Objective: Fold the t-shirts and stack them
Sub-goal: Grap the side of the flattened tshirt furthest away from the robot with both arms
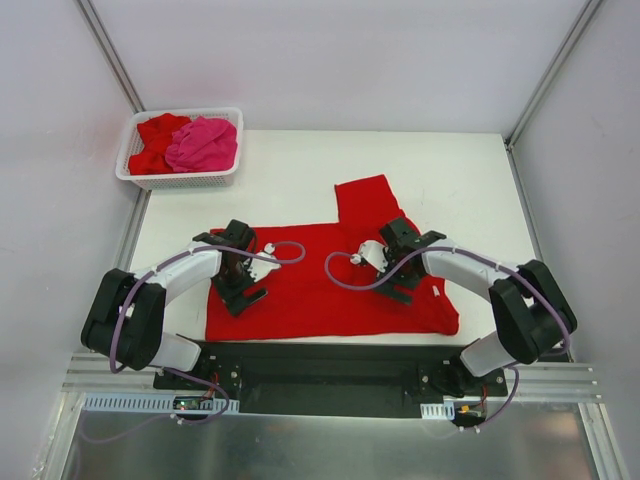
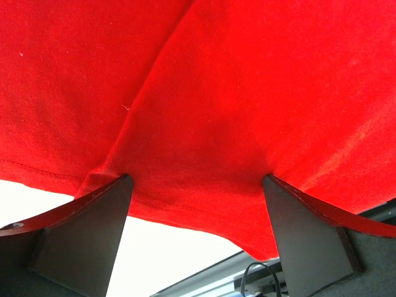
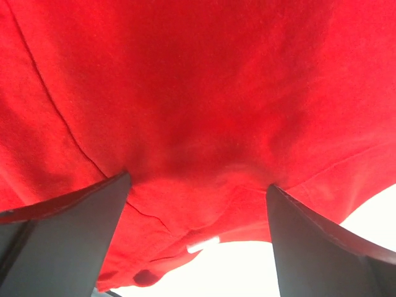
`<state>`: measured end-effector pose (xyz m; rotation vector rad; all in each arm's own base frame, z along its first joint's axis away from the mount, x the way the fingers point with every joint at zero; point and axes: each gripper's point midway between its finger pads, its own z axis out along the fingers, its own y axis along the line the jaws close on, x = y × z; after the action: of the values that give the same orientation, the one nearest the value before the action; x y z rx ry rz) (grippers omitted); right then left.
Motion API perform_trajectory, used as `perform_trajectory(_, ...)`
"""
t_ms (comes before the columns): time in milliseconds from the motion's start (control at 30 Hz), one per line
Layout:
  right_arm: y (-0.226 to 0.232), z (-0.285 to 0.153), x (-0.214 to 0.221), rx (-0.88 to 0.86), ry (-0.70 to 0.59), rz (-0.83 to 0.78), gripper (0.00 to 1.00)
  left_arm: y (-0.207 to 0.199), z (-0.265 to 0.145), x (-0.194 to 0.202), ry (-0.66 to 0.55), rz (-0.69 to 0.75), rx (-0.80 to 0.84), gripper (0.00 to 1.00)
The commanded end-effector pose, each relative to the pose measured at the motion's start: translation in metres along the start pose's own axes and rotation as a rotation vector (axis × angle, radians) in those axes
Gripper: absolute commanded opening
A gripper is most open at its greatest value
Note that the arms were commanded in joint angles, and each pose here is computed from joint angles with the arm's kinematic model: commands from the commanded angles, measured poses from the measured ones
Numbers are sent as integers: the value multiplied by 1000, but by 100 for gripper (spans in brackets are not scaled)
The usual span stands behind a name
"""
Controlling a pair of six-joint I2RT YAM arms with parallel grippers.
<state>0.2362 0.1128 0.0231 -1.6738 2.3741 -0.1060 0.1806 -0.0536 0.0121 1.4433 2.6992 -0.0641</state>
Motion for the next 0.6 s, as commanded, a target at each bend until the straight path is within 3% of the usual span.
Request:
perform_trajectory(0,21,-1,5,-37,11,3,96,-13,4,28,127,11,40,88)
perform_trajectory(567,33,-6,38,-48,148,-81,96,-3,0,17,107,35,22,88)
